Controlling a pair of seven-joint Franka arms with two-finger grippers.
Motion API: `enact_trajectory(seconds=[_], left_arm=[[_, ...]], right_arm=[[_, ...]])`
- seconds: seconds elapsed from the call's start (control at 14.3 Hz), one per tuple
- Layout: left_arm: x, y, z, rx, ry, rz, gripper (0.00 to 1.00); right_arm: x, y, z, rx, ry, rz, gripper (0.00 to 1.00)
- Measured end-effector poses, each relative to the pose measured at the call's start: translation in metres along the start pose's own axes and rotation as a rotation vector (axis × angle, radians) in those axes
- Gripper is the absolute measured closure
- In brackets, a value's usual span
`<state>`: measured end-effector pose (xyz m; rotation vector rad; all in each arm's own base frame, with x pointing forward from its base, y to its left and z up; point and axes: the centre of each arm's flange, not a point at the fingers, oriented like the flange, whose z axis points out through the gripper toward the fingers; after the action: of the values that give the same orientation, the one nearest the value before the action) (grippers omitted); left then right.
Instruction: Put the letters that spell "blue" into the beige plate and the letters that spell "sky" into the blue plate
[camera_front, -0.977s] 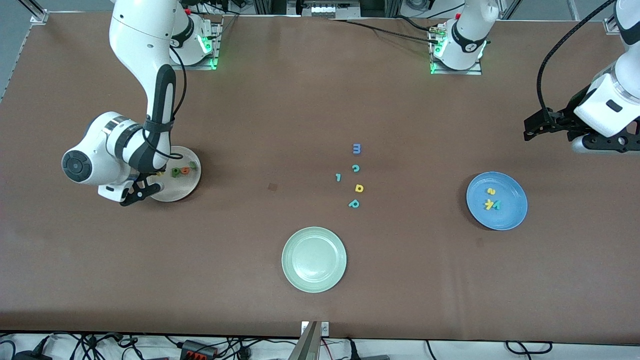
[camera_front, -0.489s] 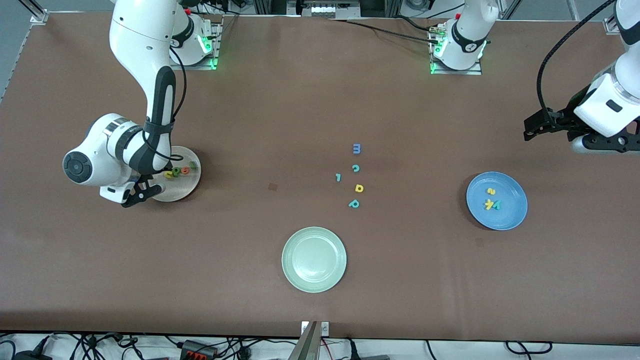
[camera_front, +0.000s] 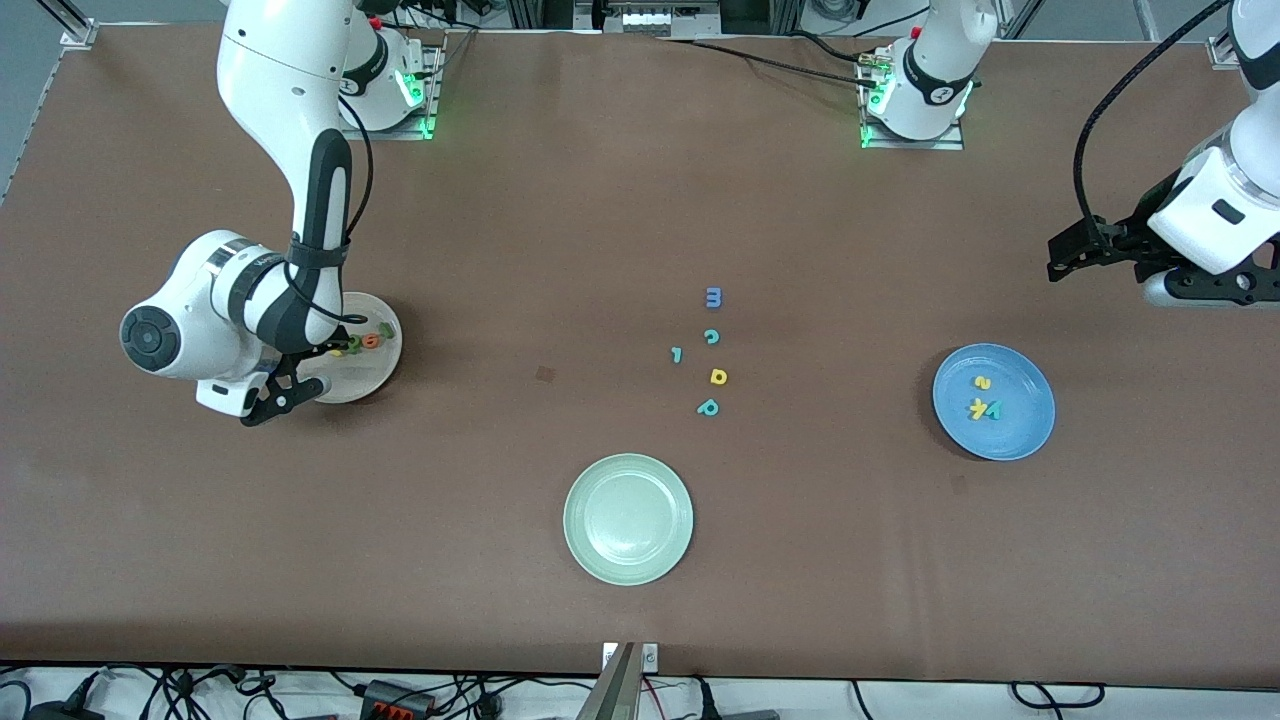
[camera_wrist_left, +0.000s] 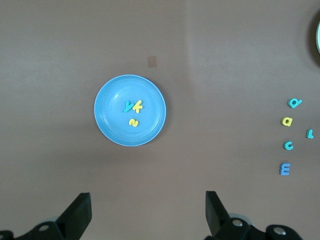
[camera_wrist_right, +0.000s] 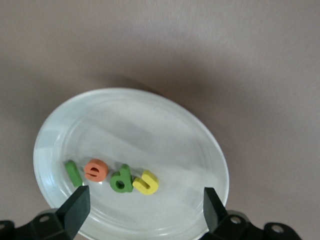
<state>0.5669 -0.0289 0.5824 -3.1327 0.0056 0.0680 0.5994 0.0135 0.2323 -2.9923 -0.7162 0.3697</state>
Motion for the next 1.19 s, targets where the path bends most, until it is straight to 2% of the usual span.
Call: enact_trajectory(seconds=[0.14,0.28,0.56,0.98,1.19], left_arm=[[0.000,0.000,0.000,0.000,0.000,0.000,0.00],[0.000,0.000,0.000,0.000,0.000,0.001,0.00],[0.000,0.000,0.000,0.000,0.000,0.001,0.00],[0.000,0.001,0.000,0.000,0.000,0.001,0.00],[0.000,0.001,0.000,0.000,0.000,0.000,0.00]], right_arm=[[0.005,0.000,-0.007,-0.004,0.015,0.010,0.00],[0.011,-0.008,-0.010,0.018,0.030,0.059,0.00],[0.033,-0.032,-0.034,0.033,0.020,0.139,0.00],[0.039,-0.061,-0.103,0.015,0.074,0.197,0.00],[0.034,-0.072,-0.134,-0.025,0.106,0.220,0.00]])
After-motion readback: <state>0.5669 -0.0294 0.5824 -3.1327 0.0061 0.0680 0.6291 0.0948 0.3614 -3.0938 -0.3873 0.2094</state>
